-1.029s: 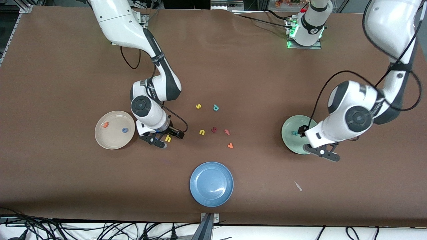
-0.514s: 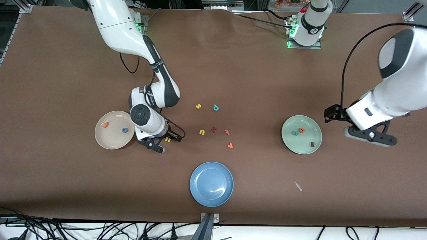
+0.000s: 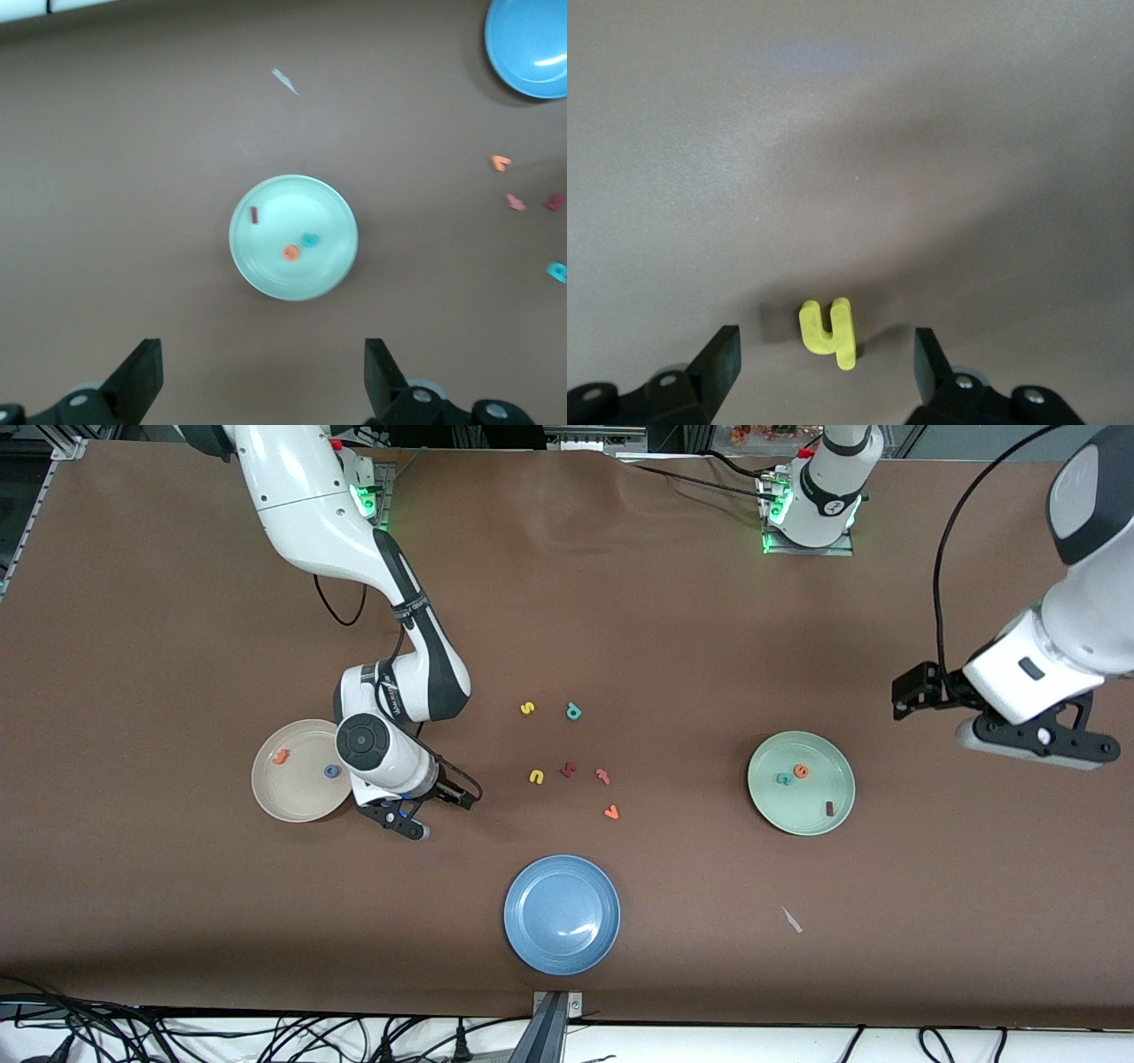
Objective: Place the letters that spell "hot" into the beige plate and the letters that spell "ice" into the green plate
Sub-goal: 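Return the left arm to rest while the right gripper grasps yellow 4, then carry the yellow 4 onto the beige plate with the right gripper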
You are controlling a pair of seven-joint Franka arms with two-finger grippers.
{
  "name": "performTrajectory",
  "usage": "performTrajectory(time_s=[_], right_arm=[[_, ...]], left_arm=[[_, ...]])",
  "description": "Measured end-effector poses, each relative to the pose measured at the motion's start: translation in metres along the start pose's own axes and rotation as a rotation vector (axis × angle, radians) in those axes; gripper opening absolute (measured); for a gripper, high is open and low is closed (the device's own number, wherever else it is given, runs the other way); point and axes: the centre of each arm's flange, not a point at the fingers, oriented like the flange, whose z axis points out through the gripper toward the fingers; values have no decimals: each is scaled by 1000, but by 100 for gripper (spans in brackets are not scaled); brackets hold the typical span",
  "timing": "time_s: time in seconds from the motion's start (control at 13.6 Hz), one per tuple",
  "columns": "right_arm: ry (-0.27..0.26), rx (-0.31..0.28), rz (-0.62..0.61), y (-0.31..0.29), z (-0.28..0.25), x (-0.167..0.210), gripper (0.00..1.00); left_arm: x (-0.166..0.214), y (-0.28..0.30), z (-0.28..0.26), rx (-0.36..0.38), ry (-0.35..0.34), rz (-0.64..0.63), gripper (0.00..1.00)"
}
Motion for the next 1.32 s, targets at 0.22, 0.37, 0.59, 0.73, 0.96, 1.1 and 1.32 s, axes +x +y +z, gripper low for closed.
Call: performTrajectory(time_s=[0.22, 0.37, 0.59, 0.73, 0.96, 1.1, 1.32], right_arm=[[-3, -7, 2, 2, 6, 1, 77], [-4, -9, 3, 2, 7, 1, 68], [-4, -8, 4, 2, 6, 2, 49], [-6, -9, 5, 3, 5, 3, 38], [-8, -10, 5, 3, 4, 3, 26], [-20, -15, 1, -1, 1, 2, 26], [-69, -36, -42, -10, -26, 8, 26]], left_arm=[[-40, -3, -15, -6, -34, -20, 100], [-65, -6, -27, 0, -72, -32, 100], [-81, -4, -42, 5, -74, -33, 100], [-82, -5, -43, 5, -73, -35, 100], [-80, -11, -40, 4, -78, -46, 100], [-79, -18, -37, 2, -82, -58, 100], [-76, -25, -32, 0, -89, -69, 100]])
